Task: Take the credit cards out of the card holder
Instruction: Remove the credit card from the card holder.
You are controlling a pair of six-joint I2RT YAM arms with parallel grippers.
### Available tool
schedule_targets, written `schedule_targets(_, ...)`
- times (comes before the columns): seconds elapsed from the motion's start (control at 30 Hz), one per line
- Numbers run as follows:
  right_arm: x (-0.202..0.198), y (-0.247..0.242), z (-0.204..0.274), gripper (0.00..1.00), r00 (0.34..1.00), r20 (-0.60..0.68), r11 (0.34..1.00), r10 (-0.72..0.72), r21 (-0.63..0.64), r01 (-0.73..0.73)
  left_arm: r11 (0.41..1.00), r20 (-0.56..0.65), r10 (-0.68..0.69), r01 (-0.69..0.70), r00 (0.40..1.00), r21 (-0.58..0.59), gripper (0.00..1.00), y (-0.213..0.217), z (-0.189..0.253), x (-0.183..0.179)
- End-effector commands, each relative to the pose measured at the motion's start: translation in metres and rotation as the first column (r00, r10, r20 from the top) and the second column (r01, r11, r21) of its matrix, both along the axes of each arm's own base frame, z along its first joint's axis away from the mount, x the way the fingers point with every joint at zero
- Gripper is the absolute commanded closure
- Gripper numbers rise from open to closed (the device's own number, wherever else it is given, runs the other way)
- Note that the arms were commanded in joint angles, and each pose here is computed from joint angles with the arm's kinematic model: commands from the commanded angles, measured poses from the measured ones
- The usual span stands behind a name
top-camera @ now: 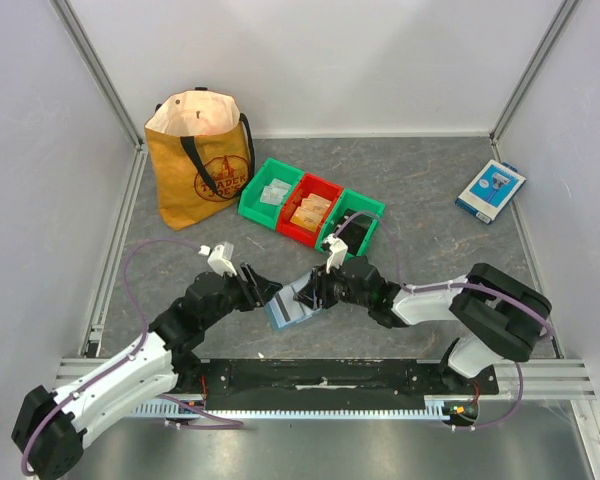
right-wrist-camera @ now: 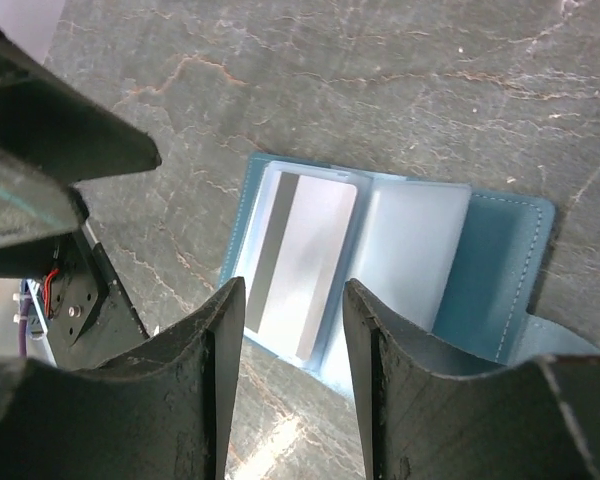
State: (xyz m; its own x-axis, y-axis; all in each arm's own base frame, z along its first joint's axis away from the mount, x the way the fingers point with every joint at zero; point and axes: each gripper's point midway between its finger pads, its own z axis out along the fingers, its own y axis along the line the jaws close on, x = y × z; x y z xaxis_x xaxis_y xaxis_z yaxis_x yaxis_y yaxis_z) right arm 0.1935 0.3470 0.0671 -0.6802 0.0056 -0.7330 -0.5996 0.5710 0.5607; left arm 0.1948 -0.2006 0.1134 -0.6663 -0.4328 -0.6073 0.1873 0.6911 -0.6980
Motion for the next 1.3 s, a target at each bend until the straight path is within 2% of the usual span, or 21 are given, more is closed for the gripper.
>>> schedule_targets(0.0,0.008,0.017,0.012,0.50,0.998,-0.050,0.997,0.026,0.079,-0.022,1.000,0.025,-0.021,0.021,0.999,0.014,0.37,0.001,-0.007,-0.001)
schedule_targets(0.43,0.017,0.016,-0.017,0.58,0.982,-0.190,0.995,-0.018,0.097,0.037,0.985,-0.073,-0.172,0.172,0.982,-0.005,0.38,-0.028,-0.038,-0.013)
schedule_targets(0.57,0.013,0.017,-0.020,0.62,0.978,-0.210,0.993,-0.006,0.116,0.031,0.984,-0.102,-0.178,0.179,0.979,0.001,0.41,-0.030,-0.045,-0.013)
schedule_targets(0.7,0.010,0.016,-0.024,0.66,0.974,-0.226,0.991,0.001,0.129,0.028,0.985,-0.140,-0.166,0.170,0.976,0.015,0.50,-0.027,-0.057,-0.016)
schedule_targets(1.07,0.007,0.005,-0.040,0.70,0.968,-0.249,0.994,-0.034,0.095,0.060,0.991,-0.224,-0.093,0.113,0.970,0.075,0.57,-0.011,-0.086,-0.021)
schedule_targets(1.27,0.001,0.009,-0.032,0.73,0.969,-0.248,0.989,0.007,0.142,0.029,0.988,-0.263,-0.085,0.116,0.961,0.102,0.70,-0.009,-0.097,-0.025)
